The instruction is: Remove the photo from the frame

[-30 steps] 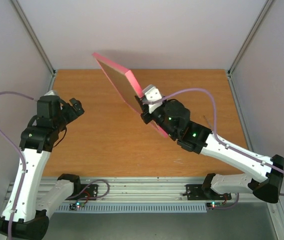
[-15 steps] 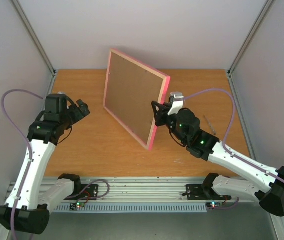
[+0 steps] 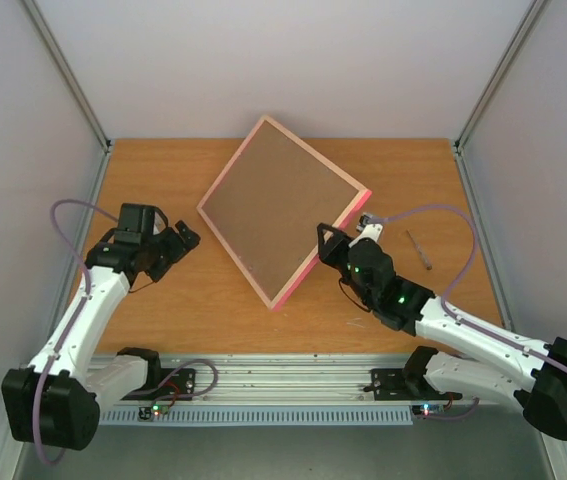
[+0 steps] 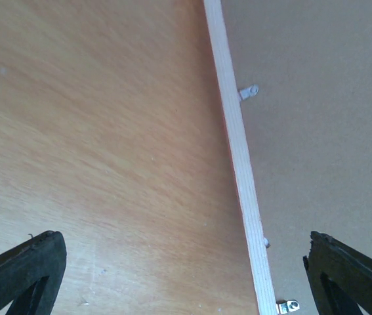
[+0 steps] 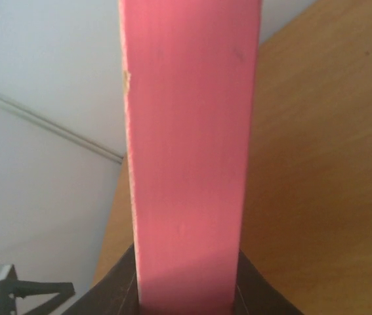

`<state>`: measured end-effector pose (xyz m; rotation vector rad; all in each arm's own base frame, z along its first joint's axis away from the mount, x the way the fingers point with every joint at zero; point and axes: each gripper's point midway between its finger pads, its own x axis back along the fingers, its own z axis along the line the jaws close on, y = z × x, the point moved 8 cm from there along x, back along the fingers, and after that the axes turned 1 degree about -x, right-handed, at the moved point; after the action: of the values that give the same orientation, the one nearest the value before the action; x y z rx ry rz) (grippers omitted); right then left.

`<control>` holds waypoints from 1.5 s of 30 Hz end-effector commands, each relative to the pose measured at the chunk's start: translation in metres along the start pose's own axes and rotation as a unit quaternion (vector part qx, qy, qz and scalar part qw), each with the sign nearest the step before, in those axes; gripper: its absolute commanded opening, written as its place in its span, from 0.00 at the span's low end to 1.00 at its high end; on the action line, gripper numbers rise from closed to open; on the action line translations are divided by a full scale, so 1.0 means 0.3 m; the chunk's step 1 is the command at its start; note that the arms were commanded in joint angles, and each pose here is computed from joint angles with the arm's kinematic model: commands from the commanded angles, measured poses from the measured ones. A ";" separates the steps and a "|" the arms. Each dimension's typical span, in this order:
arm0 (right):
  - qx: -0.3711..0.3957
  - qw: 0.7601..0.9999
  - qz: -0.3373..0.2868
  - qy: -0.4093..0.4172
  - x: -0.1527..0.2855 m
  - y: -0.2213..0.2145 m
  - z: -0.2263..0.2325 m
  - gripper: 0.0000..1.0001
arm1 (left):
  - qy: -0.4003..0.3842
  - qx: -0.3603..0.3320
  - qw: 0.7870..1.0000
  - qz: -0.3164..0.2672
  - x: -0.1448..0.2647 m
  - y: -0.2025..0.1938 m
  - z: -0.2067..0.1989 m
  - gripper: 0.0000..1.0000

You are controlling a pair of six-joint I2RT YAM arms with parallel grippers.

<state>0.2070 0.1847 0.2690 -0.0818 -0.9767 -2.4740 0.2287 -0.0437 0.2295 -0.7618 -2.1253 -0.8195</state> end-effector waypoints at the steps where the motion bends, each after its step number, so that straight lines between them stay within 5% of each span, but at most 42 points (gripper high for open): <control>1: -0.045 0.997 0.018 -0.055 -0.007 -0.065 -0.103 0.03 | -0.056 0.025 0.998 0.030 -0.064 -0.002 -0.029 0.99; 14: -0.096 0.988 0.065 -0.105 -0.092 -0.201 -0.207 0.15 | -0.062 0.057 0.990 0.113 -0.223 -0.048 0.007 0.99; 45: -0.104 0.968 0.140 -0.182 -0.089 -0.343 -0.377 0.62 | -0.020 0.078 0.985 0.150 -0.353 -0.135 0.097 0.96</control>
<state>0.1934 0.1863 0.0972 -0.7700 -0.7677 -2.3014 0.2439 -0.0735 0.1199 -1.0085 -1.9956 -0.4549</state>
